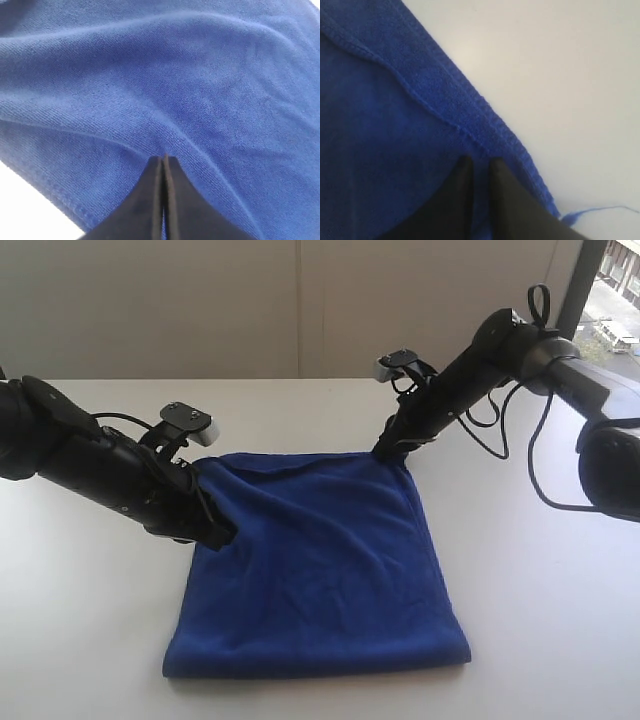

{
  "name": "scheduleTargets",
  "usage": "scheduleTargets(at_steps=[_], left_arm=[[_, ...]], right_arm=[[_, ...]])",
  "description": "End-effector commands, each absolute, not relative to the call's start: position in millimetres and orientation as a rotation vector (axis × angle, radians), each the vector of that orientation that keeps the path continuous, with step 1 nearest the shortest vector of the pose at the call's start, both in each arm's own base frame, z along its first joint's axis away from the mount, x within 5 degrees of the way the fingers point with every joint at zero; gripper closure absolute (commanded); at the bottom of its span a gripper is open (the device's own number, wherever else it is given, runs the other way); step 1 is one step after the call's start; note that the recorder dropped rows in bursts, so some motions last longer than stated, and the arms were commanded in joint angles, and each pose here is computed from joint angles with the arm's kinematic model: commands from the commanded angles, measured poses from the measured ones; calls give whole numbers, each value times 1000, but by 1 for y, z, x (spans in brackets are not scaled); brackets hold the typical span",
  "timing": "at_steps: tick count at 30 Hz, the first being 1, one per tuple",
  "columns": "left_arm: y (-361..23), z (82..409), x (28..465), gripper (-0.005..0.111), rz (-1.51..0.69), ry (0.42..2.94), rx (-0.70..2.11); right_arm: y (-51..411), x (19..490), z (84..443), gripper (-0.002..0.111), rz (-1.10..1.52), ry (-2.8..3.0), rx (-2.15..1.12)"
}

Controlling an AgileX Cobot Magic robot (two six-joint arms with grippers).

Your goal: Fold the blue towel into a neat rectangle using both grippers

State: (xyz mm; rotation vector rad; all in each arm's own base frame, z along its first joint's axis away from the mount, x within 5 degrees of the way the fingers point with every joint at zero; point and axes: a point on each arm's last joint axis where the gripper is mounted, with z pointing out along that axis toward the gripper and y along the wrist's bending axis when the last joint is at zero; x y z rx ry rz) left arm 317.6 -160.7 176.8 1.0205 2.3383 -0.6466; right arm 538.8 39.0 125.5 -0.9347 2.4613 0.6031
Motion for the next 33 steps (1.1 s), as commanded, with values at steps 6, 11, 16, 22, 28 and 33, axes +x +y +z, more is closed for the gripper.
scheduleTargets(at_steps=[6,11,16,22,28,33], left_arm=[[-163,178,314,106,-674,2339,1021],[-163,178,314,106,-674,2339,1021],[-163,178,314,106,-674,2339,1021],[-163,178,314,106,-674,2339,1021],[-163,178,314,106,-674,2339,1021],[-162,178,314,106,-668,2338,1017]], right_arm=[[38,541,126,108,593,2440,-932],[39,540,126,108,599,2443,-936],[38,539,126,97,600,2454,-950],[37,539,125,86,581,2462,-961],[37,537,125,96,593,2469,-970],[38,536,125,108,603,2474,-978]])
